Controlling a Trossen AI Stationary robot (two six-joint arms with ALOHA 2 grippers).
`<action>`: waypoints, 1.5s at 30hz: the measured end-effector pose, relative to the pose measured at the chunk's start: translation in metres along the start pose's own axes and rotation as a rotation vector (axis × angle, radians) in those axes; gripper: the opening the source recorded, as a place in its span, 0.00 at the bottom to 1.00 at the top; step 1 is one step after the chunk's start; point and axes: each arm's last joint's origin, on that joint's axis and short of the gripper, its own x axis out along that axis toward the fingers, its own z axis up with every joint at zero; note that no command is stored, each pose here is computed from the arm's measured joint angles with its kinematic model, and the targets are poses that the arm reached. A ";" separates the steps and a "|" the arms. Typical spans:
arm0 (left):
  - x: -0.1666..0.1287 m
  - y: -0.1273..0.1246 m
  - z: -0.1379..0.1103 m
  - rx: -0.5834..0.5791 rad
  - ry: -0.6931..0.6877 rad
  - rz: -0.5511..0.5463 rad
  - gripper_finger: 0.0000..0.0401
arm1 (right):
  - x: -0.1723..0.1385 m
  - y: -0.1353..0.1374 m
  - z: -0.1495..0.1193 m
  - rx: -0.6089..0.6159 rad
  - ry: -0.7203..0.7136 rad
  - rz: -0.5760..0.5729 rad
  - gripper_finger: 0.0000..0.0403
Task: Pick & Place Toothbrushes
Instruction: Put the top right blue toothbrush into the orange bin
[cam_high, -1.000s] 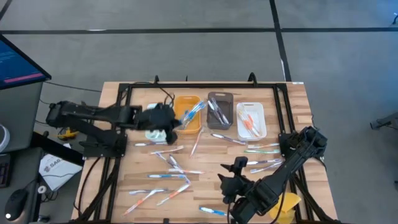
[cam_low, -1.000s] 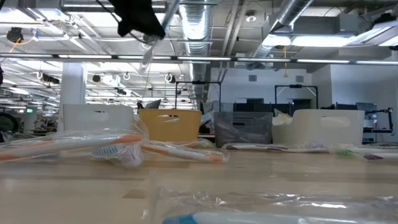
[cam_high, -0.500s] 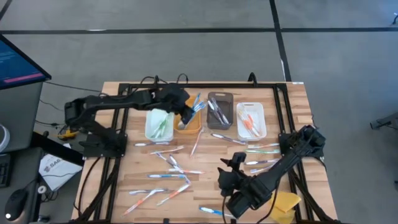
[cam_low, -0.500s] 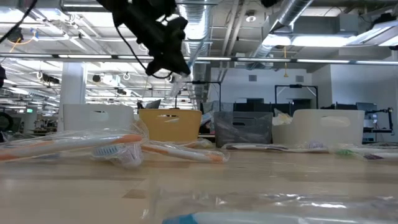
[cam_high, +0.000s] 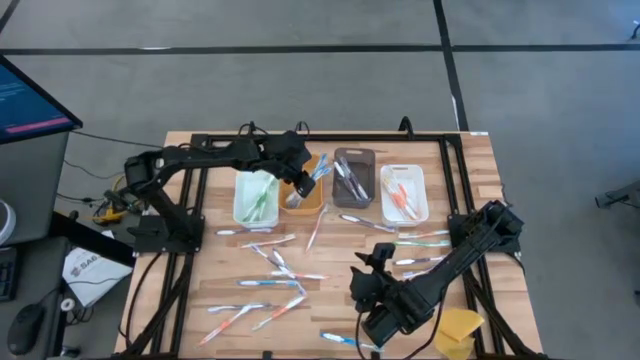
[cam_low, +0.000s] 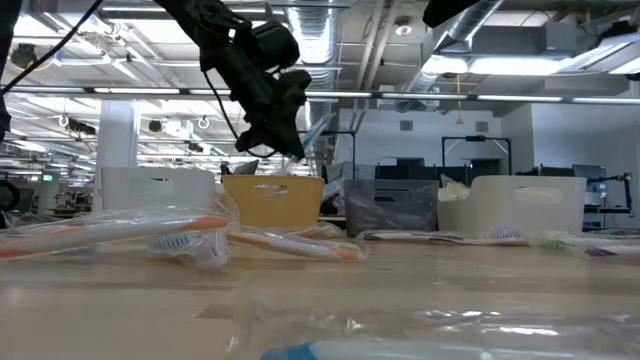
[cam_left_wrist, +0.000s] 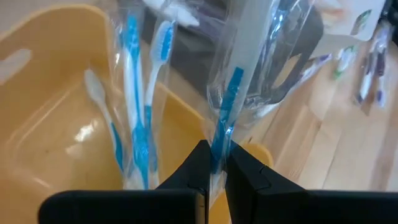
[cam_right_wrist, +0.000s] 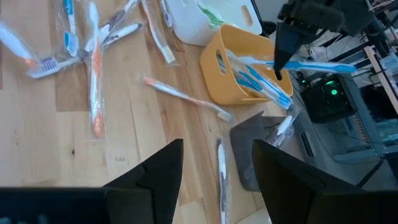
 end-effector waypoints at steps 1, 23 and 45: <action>0.001 0.000 0.000 0.000 0.002 0.000 0.04 | 0.000 0.000 0.000 0.001 0.000 0.000 0.46; 0.006 0.016 -0.016 -0.099 0.099 0.058 0.04 | 0.001 0.000 0.001 0.014 0.006 0.013 0.46; 0.012 0.023 -0.021 -0.068 0.069 0.057 0.12 | 0.001 0.000 0.001 0.014 0.006 0.013 0.46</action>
